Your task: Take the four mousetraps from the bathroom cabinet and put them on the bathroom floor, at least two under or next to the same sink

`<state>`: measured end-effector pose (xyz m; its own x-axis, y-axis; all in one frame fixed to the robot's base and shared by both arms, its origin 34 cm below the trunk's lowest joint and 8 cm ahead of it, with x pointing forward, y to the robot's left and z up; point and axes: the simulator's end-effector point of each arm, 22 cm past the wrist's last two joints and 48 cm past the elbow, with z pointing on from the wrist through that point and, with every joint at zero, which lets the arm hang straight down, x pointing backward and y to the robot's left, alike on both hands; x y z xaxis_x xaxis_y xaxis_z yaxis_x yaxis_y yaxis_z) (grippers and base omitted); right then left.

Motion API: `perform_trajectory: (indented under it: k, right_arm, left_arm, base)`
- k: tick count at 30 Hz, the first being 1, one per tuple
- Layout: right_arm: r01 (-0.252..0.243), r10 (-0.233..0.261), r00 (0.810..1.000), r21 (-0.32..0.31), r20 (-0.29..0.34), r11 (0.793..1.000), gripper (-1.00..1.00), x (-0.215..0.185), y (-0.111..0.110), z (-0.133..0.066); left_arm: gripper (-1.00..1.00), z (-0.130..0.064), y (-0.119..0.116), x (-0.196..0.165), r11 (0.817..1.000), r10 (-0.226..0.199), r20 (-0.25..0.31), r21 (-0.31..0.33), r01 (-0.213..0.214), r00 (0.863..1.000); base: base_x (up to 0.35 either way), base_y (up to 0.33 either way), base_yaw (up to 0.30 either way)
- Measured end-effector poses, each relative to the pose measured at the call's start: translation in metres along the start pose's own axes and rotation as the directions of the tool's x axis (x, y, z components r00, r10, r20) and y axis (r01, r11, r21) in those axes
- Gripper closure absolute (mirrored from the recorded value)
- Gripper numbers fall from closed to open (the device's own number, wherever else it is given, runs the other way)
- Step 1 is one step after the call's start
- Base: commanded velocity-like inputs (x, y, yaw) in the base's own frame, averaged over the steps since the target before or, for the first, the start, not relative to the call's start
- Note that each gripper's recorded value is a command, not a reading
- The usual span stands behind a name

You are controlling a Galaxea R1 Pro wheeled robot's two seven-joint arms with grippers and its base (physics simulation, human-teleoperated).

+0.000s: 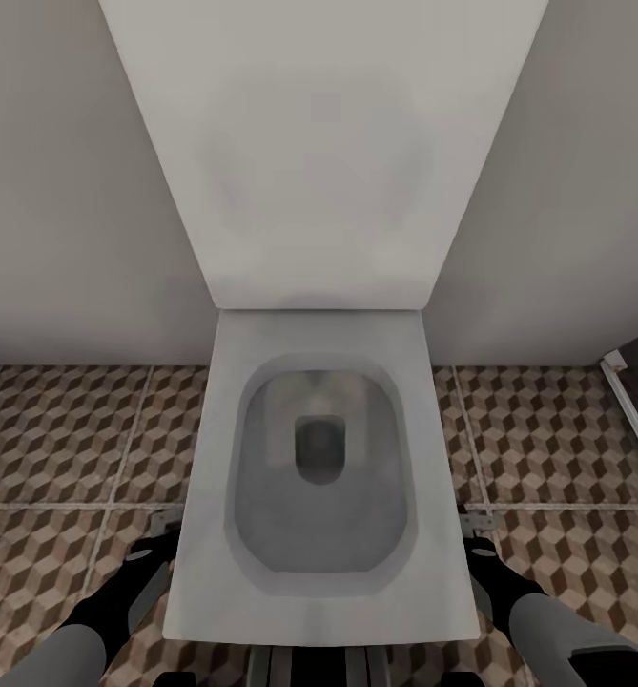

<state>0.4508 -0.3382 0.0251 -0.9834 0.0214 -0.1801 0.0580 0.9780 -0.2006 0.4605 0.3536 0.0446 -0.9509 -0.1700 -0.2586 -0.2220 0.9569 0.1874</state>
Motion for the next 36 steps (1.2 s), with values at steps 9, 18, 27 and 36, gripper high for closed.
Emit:
perform_trajectory:
  k: [9, 18, 27, 36]
  right_arm:
    - [0.003, -0.003, 1.0, -0.003, -0.017, 1.0, 1.0, 0.008, 0.002, 0.0]
    - [0.007, -0.007, 1.0, -0.003, -0.022, 1.0, 1.0, 0.011, 0.002, 0.0]
    - [0.01, -0.01, 1.0, -0.003, -0.022, 1.0, 1.0, 0.011, 0.001, 0.0]
    - [-0.005, 0.005, 0.999, 0.002, -0.047, 1.0, -1.0, 0.022, -0.002, 0.0]
  left_arm:
    - [1.0, 0.0, -0.001, 0.0, 1.0, -0.001, 0.0, 0.001, 0.001, 1.0]
    - [1.0, 0.0, -0.001, 0.0, 1.0, 0.0, 0.0, 0.001, 0.0, 1.0]
    - [1.0, 0.0, -0.001, 0.0, 1.0, 0.001, 0.0, 0.0, -0.001, 1.0]
    - [1.0, 0.0, -0.001, 0.0, 1.0, 0.001, 0.0, 0.0, -0.001, 1.0]
  base:
    - [0.0, 0.0, 0.0]
    - [0.0, 0.0, 0.0]
    - [0.0, 0.0, 0.0]
    - [0.0, 0.0, 0.0]
